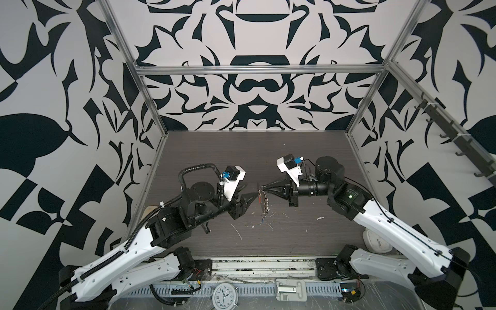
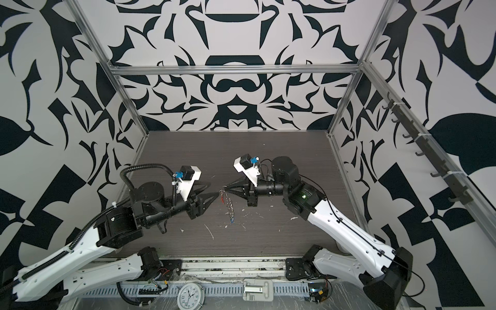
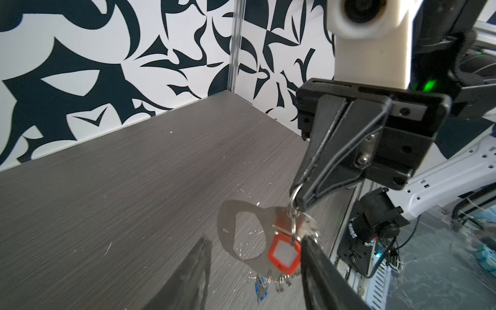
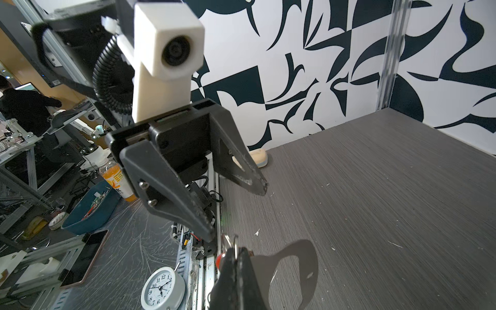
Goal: Remove the keys from the keyring
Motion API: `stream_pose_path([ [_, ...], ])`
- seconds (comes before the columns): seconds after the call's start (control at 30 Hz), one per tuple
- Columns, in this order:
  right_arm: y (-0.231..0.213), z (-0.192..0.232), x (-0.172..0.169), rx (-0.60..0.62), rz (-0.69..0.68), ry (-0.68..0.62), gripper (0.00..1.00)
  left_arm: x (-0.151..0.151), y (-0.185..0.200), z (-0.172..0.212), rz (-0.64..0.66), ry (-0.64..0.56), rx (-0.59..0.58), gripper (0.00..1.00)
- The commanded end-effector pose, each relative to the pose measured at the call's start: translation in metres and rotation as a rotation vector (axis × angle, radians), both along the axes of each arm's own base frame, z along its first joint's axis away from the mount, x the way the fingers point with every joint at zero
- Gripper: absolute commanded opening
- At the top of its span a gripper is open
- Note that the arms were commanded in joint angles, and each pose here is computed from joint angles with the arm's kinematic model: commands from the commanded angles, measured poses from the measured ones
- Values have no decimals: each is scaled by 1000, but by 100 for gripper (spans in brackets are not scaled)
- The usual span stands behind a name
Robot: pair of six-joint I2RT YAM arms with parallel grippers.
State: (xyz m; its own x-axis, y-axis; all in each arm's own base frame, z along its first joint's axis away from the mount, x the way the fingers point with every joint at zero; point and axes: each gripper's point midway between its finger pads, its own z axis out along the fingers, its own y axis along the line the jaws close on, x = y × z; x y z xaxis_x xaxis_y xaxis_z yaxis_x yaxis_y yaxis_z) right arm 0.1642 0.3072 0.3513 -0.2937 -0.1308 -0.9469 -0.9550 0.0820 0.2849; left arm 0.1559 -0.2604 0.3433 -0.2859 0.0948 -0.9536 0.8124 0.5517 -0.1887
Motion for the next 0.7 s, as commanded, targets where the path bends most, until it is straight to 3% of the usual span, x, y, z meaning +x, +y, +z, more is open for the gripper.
stream_pose_path([
  [0.0,-3,26,-4,74,-5,-69,0,-7,-10,22,-69,-51,-69,54],
  [0.23,-5,27,-3,73,-16,-75,0,-10,-18,15,-99,-24,-52,36],
  [0.43,-6,28,-4,75,-20,-81,0,-10,-19,13,-103,-5,-49,31],
  [0.67,-6,27,-4,74,-20,-79,0,-8,-24,12,-109,-4,-37,3],
])
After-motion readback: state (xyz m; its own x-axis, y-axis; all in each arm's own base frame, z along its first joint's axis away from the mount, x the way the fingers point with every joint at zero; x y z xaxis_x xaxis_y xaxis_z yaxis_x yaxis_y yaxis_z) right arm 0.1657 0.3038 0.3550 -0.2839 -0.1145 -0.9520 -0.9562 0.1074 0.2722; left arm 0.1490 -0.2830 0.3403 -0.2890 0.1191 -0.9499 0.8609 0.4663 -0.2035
